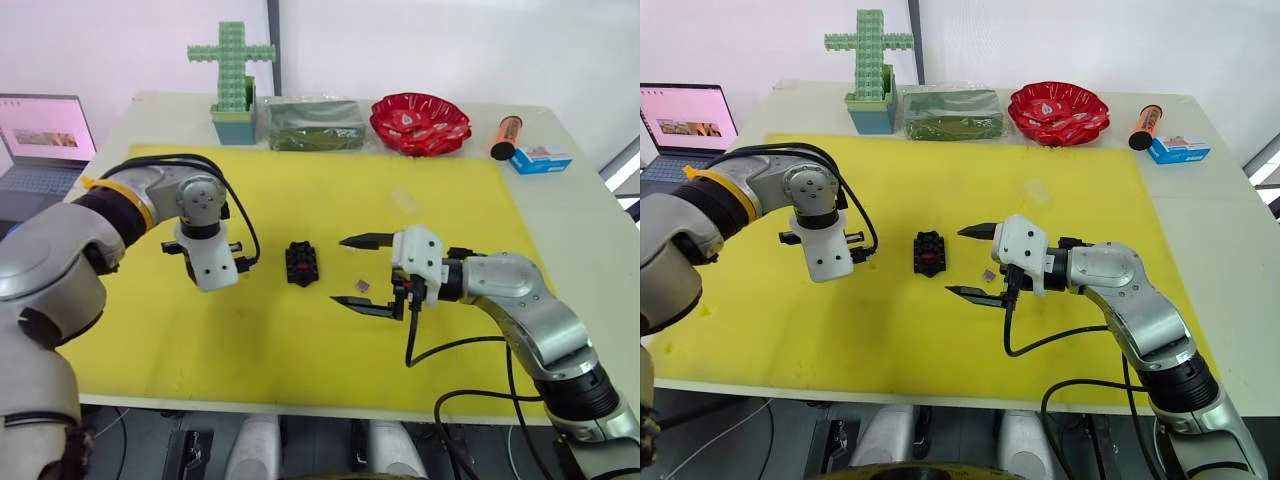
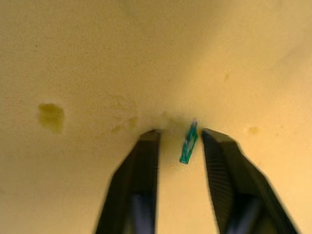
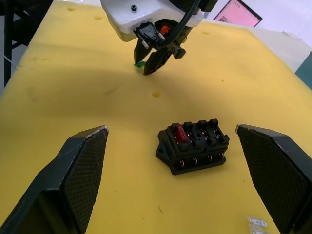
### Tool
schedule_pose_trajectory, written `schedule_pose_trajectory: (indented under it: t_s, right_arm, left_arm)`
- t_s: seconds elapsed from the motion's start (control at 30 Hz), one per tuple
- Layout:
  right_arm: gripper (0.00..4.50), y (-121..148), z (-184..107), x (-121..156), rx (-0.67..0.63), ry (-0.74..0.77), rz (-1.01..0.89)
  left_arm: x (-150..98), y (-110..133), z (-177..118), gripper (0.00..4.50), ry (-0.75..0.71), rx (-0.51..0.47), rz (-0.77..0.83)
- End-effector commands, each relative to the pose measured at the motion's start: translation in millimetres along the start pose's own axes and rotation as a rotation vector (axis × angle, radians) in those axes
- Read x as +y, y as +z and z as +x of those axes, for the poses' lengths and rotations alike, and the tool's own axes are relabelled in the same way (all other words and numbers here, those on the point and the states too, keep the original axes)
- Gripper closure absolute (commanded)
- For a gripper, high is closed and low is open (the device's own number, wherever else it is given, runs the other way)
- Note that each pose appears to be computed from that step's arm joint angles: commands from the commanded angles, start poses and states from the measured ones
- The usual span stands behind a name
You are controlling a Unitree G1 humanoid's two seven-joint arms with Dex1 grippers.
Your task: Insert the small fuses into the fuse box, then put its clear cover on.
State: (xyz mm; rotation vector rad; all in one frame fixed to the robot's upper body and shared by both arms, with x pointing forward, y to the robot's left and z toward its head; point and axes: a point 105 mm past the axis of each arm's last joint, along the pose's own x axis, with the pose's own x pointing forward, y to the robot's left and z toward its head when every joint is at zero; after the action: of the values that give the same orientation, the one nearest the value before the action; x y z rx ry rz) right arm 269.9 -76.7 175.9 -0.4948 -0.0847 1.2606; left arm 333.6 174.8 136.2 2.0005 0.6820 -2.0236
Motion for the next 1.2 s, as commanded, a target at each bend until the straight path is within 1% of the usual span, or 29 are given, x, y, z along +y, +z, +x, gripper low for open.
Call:
schedule_pose_trajectory:
  t_s: [0.03,0.2,0.33,0.47,0.53,0.57,0.6,0.67,0.7,0.77,0.83,0.87,0.9,0.93,1.0,1.07,1.13,1.17,1.2]
  right_arm:
    - [0.0,8.8,-3.8,-3.5,-0.02,-0.015,-0.044]
    - [0.0,7.0,-2.0,-4.1,-0.025,-0.006,-0.045]
    - [0.0,7.0,-0.5,-5.2,-0.032,0.005,-0.049]
    - [0.0,6.9,1.4,-5.8,-0.038,0.028,-0.049]
    - [0.0,7.3,3.1,-5.6,-0.04,0.038,-0.053]
    - [0.0,8.3,4.0,-5.7,-0.044,0.042,-0.054]
    - [0.0,9.6,4.6,-5.7,-0.047,0.044,-0.056]
    - [0.0,11.5,5.4,-6.7,-0.054,0.046,-0.055]
    - [0.0,12.6,5.9,-7.0,-0.057,0.047,-0.055]
    - [0.0,14.6,6.9,-6.9,-0.064,0.049,-0.056]
    - [0.0,17.4,9.3,-7.5,-0.073,0.05,-0.062]
    - [0.0,18.4,10.8,-7.7,-0.077,0.051,-0.067]
    - [0.0,19.0,11.7,-7.7,-0.079,0.052,-0.071]
    - [0.0,20.5,13.6,-8.0,-0.087,0.054,-0.07]
    - [0.0,23.1,18.3,-8.4,-0.103,0.059,-0.074]
    - [0.0,25.3,21.4,-8.3,-0.116,0.065,-0.076]
    - [0.0,28.1,24.0,-8.7,-0.13,0.07,-0.078]
    - [0.0,29.1,24.8,-8.7,-0.135,0.074,-0.078]
    - [0.0,30.2,25.3,-8.7,-0.139,0.077,-0.08]
  left_arm:
    - [11.4,4.1,-13.6,1.73,0.061,-0.001,0.021]
    - [28.5,7.1,-41.0,0.03,0.218,-0.06,-0.062]
    - [30.4,3.7,-57.1,0.03,0.293,-0.069,-0.117]
    - [26.6,-0.2,-77.9,0.03,0.417,-0.119,-0.24]
    - [22.0,-2.5,-85.4,0.03,0.479,-0.155,-0.306]
    - [18.1,-2.3,-91.0,0.03,0.528,-0.207,-0.365]
    - [14.0,-0.8,-96.6,0.03,0.573,-0.268,-0.423]
    - [4.0,3.5,-111.4,0.03,0.682,-0.451,-0.569]
    - [-5.8,5.4,-121.0,0.03,0.756,-0.608,-0.695]
    - [-22.1,8.9,-130.4,0.03,0.832,-0.813,-0.87]
    - [-47.9,4.3,-130.2,0.03,0.922,-1.064,-1.128]
    - [-59.4,3.4,-127.6,0.03,0.948,-1.168,-1.237]
    - [-66.0,4.6,-125.7,0.03,0.962,-1.23,-1.302]
    - [-74.3,3.2,-120.6,0.03,0.983,-1.316,-1.399]
    - [-90.4,0.2,-112.4,0.03,1.022,-1.519,-1.562]
    - [-101.4,2.0,-105.5,0.03,1.033,-1.665,-1.653]
    - [-111.0,11.0,-92.4,0.03,1.035,-1.813,-1.711]
    - [-115.0,15.1,-87.1,0.03,1.042,-1.866,-1.733]
    - [-118.0,18.9,-80.7,0.03,1.08,-1.935,-1.75]
